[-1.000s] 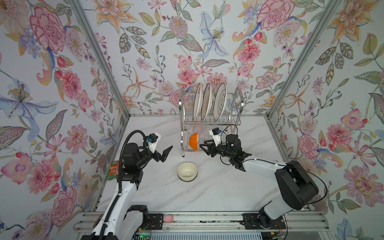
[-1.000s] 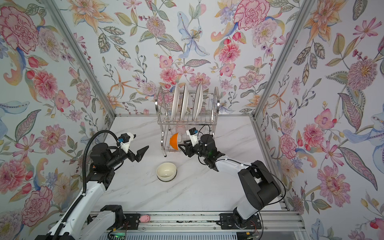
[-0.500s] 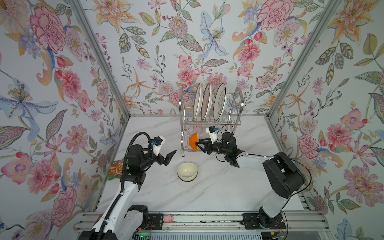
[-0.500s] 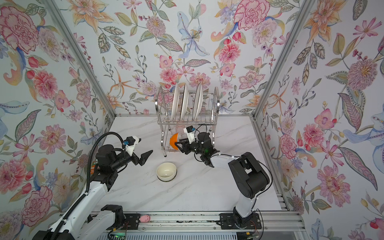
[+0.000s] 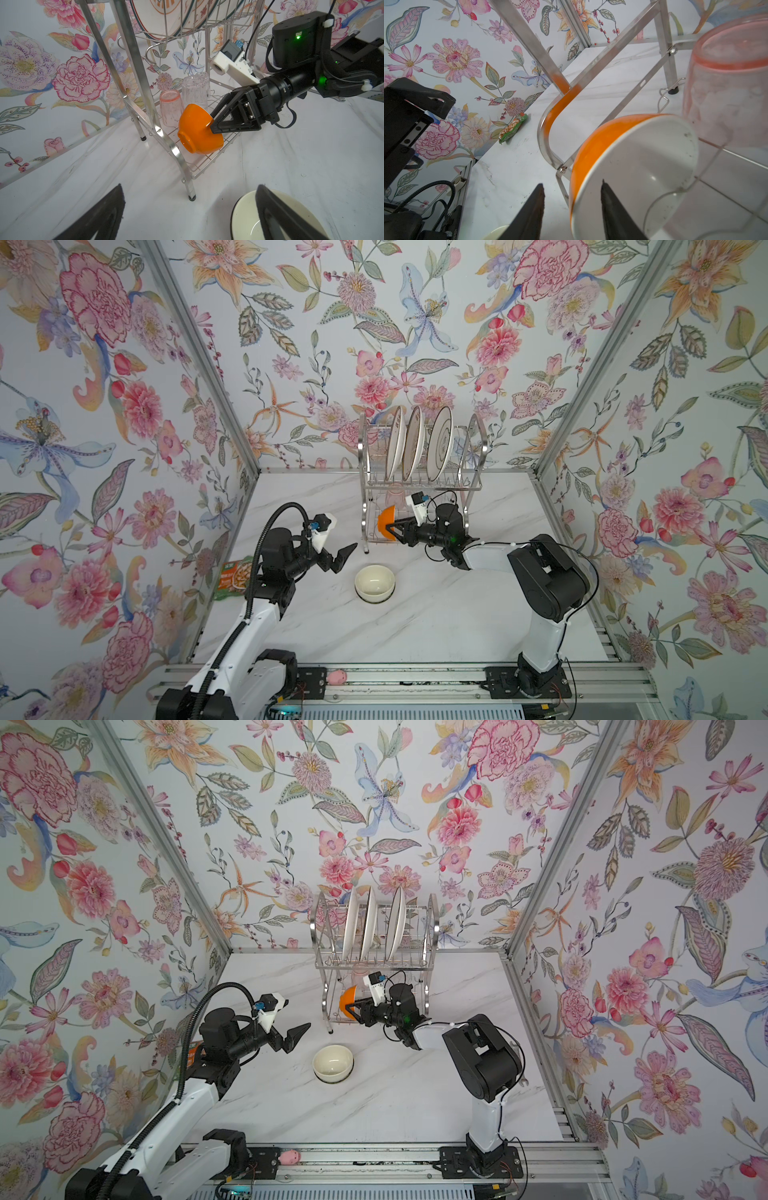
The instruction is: Unload the mixed dishes from the dish rack
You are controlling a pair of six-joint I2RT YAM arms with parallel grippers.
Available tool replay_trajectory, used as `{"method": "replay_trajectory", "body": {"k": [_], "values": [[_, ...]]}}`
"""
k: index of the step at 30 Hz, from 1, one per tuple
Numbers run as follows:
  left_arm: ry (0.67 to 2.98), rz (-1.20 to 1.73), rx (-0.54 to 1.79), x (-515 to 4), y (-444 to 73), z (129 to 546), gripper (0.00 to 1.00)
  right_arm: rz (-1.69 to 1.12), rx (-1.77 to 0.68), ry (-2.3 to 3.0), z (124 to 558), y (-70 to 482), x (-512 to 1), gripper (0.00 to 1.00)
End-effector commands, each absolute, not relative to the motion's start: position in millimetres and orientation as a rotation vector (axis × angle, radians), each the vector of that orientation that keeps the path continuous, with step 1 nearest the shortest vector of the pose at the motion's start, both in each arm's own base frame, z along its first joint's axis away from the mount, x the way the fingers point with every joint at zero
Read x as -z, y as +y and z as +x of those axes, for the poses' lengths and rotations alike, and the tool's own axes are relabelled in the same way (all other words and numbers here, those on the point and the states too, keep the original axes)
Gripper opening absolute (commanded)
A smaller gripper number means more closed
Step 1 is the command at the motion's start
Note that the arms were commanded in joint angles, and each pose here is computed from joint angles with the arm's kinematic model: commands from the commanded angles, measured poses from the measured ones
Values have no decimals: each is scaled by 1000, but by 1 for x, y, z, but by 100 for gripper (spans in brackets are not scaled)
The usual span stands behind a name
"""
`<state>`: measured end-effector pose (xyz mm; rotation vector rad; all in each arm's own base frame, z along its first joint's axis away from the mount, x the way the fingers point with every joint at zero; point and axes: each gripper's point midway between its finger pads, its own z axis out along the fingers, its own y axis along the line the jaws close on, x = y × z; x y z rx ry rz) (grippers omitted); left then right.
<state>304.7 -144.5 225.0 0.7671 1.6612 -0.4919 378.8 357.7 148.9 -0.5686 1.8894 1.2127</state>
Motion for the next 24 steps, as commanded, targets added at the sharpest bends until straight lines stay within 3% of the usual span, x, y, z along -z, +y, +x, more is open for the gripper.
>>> {"method": "replay_trajectory", "body": {"k": [1,24], "values": [[1645,757,473,-233,-146,311,99,-560,-1270,1862,381,367,-156,44],[1676,735,432,-231,-144,317,99,-473,-1428,1871,390,372,-153,24]]}}
